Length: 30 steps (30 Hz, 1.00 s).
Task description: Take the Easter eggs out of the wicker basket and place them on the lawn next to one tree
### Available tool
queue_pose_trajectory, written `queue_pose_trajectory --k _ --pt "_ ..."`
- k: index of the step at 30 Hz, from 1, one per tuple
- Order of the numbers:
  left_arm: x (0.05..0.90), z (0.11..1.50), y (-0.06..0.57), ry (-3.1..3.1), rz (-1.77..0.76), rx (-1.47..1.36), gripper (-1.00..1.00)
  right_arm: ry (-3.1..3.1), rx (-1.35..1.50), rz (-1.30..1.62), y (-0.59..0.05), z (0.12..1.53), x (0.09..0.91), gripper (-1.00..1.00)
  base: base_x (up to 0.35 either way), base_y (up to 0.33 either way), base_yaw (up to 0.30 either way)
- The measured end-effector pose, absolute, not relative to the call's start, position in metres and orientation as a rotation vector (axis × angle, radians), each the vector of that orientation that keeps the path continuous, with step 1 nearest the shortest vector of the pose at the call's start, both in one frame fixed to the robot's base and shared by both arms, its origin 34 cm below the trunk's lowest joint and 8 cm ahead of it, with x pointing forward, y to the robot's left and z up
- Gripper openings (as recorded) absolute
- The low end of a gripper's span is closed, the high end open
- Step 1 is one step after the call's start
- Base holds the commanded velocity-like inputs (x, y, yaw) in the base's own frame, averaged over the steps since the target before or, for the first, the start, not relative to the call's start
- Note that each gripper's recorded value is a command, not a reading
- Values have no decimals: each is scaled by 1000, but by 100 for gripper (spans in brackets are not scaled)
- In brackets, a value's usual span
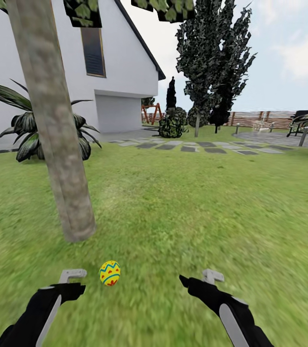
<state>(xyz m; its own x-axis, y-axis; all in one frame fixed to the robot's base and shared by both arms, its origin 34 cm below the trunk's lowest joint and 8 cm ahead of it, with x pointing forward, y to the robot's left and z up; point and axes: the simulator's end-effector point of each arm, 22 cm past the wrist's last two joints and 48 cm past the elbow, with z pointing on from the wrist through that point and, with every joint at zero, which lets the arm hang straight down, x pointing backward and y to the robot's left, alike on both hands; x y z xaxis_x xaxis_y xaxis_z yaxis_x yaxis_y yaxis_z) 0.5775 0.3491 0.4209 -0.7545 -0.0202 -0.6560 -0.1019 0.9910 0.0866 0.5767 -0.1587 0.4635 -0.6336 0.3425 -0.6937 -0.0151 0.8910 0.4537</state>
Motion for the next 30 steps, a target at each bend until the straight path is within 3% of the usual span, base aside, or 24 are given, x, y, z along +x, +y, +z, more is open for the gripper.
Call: queue_pose_trajectory --k 30 --pt "586 448 352 2404 153 -79 100 2151 344 423 -183 473 588 100 0 0 0"
